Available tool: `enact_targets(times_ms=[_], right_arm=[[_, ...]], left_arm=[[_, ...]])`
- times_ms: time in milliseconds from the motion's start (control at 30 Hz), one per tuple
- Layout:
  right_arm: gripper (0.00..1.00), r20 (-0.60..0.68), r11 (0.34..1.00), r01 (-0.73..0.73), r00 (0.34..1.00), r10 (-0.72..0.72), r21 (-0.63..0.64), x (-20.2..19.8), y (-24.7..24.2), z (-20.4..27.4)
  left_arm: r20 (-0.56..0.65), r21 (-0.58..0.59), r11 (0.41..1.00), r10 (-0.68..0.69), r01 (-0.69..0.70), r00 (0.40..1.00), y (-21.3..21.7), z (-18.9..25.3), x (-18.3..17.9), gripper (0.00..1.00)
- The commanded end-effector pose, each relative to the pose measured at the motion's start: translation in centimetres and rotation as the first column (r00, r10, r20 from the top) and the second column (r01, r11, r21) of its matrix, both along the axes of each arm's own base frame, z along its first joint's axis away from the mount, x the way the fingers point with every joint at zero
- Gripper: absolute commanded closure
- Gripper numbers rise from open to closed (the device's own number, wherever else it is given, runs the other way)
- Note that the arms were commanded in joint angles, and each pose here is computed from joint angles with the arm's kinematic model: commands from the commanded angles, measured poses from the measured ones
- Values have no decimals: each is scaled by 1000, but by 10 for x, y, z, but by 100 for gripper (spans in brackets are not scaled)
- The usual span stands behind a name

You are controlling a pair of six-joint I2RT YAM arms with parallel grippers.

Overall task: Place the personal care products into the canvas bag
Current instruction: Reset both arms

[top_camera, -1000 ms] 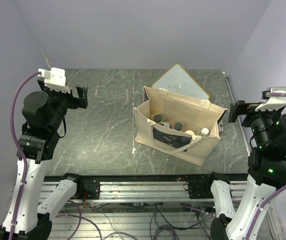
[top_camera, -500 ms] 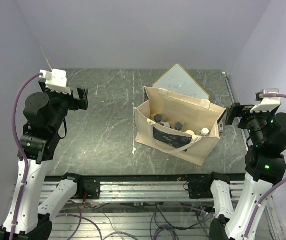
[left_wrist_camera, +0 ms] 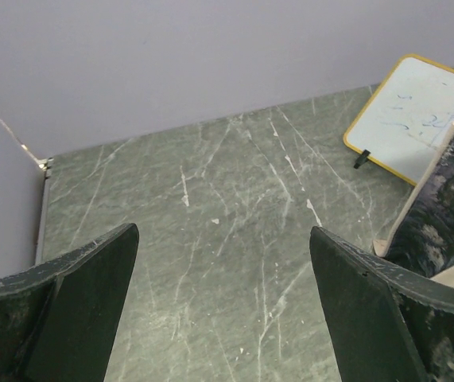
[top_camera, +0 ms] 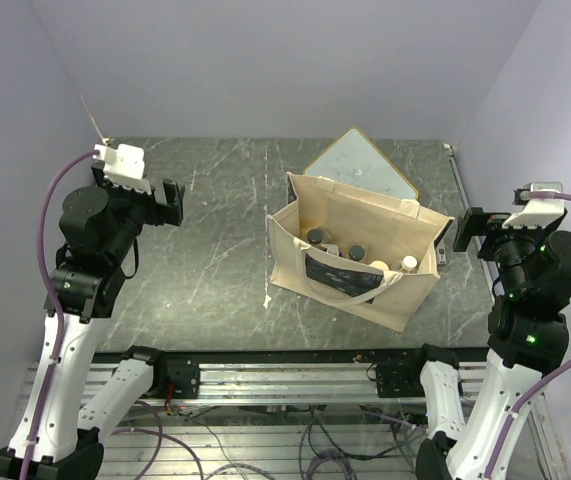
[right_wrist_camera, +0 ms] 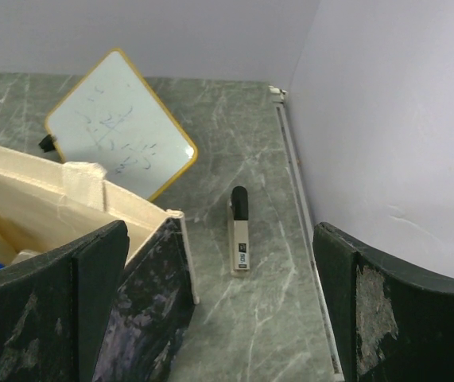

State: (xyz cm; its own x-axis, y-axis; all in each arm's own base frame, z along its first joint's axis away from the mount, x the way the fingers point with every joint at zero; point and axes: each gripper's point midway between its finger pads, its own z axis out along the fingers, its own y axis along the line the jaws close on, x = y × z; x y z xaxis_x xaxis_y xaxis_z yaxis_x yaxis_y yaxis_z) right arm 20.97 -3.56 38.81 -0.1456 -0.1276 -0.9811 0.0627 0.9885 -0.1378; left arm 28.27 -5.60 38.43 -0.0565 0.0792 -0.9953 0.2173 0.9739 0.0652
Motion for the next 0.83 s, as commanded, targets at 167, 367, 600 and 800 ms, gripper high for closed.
enact_targets(times_ms=[167, 367, 600, 800], right_arm=[[0, 47, 992, 128, 991, -128, -7, -7, -21, 13], [1, 37, 996, 92, 995, -92, -16, -6, -15, 11], [0, 32, 994, 108, 994, -108, -17, -6, -18, 8], [1, 37, 994, 110, 993, -109, -23, -8, -18, 10]], left_arm=[[31, -28, 995, -91, 92, 995, -16, 4, -1, 1], [50, -30, 999, 35, -34, 998, 7, 15, -4, 1], [48, -25, 1000, 11, -10, 999, 3, 14, -5, 1], [43, -19, 1000, -11, 12, 999, 0, 11, -4, 1]])
